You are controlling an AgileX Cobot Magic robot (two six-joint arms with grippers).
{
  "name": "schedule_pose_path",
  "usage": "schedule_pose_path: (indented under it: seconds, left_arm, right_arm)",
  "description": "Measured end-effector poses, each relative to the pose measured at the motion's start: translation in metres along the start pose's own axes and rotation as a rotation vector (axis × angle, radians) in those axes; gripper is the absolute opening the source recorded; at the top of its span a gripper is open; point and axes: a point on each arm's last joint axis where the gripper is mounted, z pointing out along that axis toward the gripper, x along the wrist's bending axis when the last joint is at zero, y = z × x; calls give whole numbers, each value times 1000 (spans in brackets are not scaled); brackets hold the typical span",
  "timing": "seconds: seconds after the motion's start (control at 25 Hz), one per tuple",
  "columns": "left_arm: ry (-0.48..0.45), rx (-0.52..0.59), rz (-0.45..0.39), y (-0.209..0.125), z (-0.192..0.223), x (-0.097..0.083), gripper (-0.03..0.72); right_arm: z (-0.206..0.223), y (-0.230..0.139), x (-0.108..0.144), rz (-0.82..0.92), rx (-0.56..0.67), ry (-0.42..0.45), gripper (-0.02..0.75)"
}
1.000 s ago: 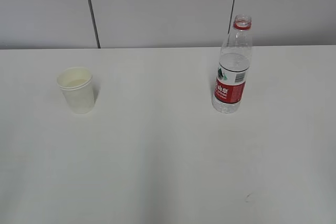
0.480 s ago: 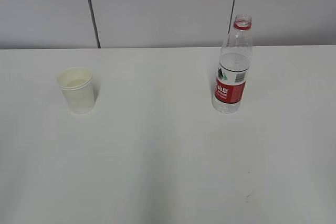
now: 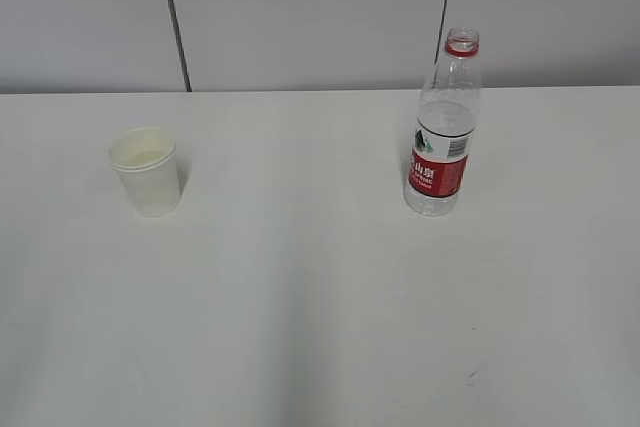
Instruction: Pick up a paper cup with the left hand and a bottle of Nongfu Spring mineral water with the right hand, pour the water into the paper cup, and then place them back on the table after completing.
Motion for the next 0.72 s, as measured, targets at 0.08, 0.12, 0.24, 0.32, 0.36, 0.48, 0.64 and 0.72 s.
schedule_pose_path:
  seconds: [0.08,0.12,0.24,0.32,0.36,0.48,0.64,0.72]
  left_arm:
    - [0,0,0,0,0,0,481]
    - [0,0,0,0,0,0,481]
    - [0,0,0,0,0,0,481]
    - [0,0,0,0,0,0,481]
    - [0,0,0,0,0,0,481]
    - [0,0,0,0,0,0,481]
    - [0,0,0,0,0,0,481]
    - [0,0,0,0,0,0,481]
  right_arm:
    - [0,0,0,1,0,1,588]
    - [0,0,0,1,0,1,588]
    - [0,0,0,1,0,1,588]
    - [0,0,0,1,0,1,588]
    - [0,0,0,1,0,1,588]
    - [0,0,0,1,0,1,588]
    - [0,0,0,1,0,1,588]
    - [0,0,0,1,0,1,588]
